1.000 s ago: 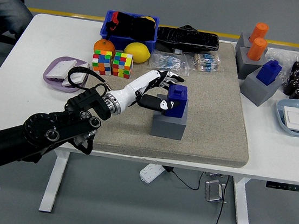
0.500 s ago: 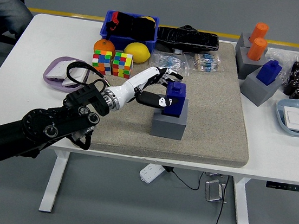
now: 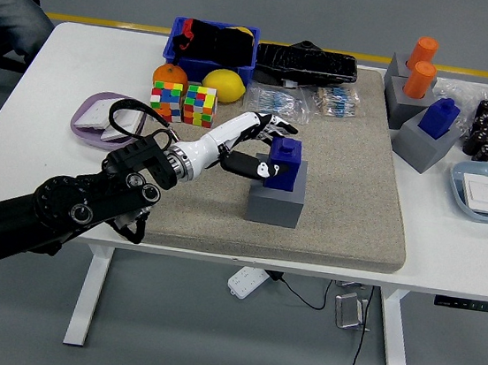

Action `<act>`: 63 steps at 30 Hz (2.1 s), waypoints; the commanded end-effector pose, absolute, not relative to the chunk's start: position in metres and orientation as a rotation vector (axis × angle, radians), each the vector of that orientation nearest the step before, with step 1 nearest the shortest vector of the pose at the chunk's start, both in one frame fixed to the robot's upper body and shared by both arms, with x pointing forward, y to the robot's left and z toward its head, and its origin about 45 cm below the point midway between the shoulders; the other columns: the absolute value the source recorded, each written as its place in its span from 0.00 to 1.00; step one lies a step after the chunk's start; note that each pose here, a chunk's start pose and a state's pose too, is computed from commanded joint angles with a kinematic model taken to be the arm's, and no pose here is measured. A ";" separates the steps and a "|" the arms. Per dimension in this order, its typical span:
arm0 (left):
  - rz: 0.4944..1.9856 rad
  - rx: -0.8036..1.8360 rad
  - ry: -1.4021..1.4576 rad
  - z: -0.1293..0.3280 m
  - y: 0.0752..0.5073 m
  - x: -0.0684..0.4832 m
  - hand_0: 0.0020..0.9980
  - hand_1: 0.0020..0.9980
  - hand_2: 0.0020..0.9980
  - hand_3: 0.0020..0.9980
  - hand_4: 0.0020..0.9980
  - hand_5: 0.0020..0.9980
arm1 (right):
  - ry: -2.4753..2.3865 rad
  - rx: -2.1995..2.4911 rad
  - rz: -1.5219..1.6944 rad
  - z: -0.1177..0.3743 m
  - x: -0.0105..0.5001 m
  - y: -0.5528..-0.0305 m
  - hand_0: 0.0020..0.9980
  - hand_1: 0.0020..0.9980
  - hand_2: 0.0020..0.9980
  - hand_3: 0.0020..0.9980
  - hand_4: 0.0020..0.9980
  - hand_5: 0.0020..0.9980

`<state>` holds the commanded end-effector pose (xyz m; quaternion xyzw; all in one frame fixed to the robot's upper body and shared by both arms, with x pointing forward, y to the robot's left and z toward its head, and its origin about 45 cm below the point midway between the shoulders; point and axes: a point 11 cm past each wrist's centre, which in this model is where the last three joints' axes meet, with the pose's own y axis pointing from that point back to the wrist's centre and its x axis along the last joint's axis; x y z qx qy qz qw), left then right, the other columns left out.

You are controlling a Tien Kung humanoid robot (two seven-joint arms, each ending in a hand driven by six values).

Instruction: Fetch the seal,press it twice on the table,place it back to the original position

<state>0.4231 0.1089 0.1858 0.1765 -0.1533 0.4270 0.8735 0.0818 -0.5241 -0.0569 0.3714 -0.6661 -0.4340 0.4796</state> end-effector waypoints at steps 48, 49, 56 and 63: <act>0.905 0.378 -0.302 0.174 0.114 0.420 0.85 0.76 0.66 0.78 0.75 0.00 | -1.632 0.908 -1.065 -0.057 0.083 -0.523 0.89 0.75 0.73 0.75 0.87 0.55; 0.904 0.379 -0.303 0.174 0.114 0.420 0.89 0.86 0.78 0.83 0.98 0.00 | -1.632 0.908 -1.065 -0.057 0.083 -0.523 0.89 0.75 0.73 0.75 0.88 0.55; 0.902 0.376 -0.296 0.174 0.114 0.421 0.91 0.92 0.85 0.89 1.00 0.00 | -1.633 0.908 -1.067 -0.057 0.082 -0.523 0.89 0.75 0.73 0.75 0.88 0.55; 0.904 0.370 -0.284 0.174 0.116 0.421 0.94 0.96 0.88 0.91 1.00 0.01 | -1.631 0.907 -1.068 -0.058 0.081 -0.523 0.89 0.75 0.73 0.75 0.88 0.55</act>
